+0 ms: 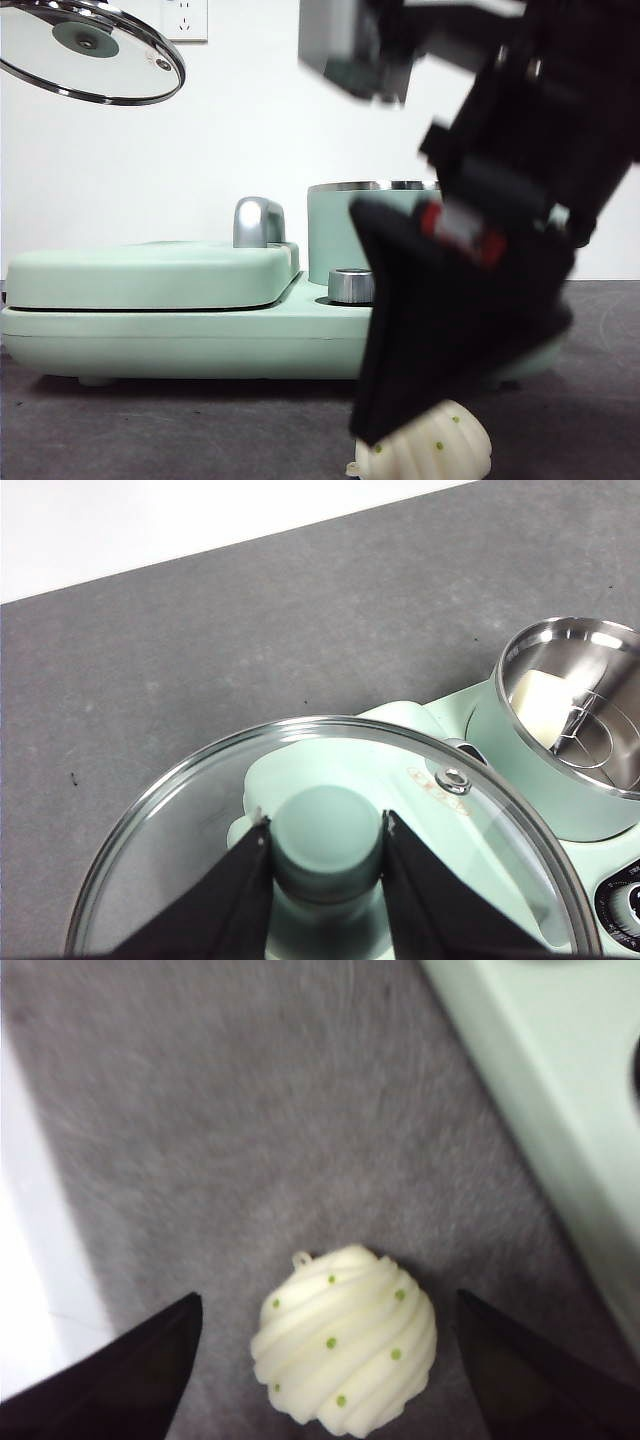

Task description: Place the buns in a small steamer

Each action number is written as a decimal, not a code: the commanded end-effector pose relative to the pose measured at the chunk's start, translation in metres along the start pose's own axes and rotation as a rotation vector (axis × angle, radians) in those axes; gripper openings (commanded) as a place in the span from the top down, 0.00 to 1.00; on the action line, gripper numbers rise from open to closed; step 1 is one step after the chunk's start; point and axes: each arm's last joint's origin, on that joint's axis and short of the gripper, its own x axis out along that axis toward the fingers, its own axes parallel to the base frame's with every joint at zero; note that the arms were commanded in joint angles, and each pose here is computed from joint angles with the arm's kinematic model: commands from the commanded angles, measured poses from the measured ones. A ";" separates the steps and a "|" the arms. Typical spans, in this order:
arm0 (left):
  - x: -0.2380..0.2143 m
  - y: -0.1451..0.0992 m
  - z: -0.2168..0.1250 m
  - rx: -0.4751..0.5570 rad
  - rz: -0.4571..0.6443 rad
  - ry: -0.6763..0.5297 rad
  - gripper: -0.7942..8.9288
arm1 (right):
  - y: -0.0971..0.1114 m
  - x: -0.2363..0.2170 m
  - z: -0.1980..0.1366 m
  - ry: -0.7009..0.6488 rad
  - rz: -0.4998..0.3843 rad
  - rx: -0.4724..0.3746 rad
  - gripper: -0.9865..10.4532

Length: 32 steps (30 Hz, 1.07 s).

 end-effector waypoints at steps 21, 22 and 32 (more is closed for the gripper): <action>-0.003 -0.001 0.007 0.013 -0.003 -0.044 0.91 | 0.004 -0.074 0.024 -0.083 0.004 0.167 0.76; -0.003 -0.001 0.007 0.012 -0.003 -0.044 0.91 | 0.001 -0.087 0.030 -0.097 -0.015 0.200 0.76; -0.003 -0.001 0.007 0.010 -0.003 -0.044 0.91 | -0.037 -0.154 0.071 -0.254 -0.140 0.313 0.66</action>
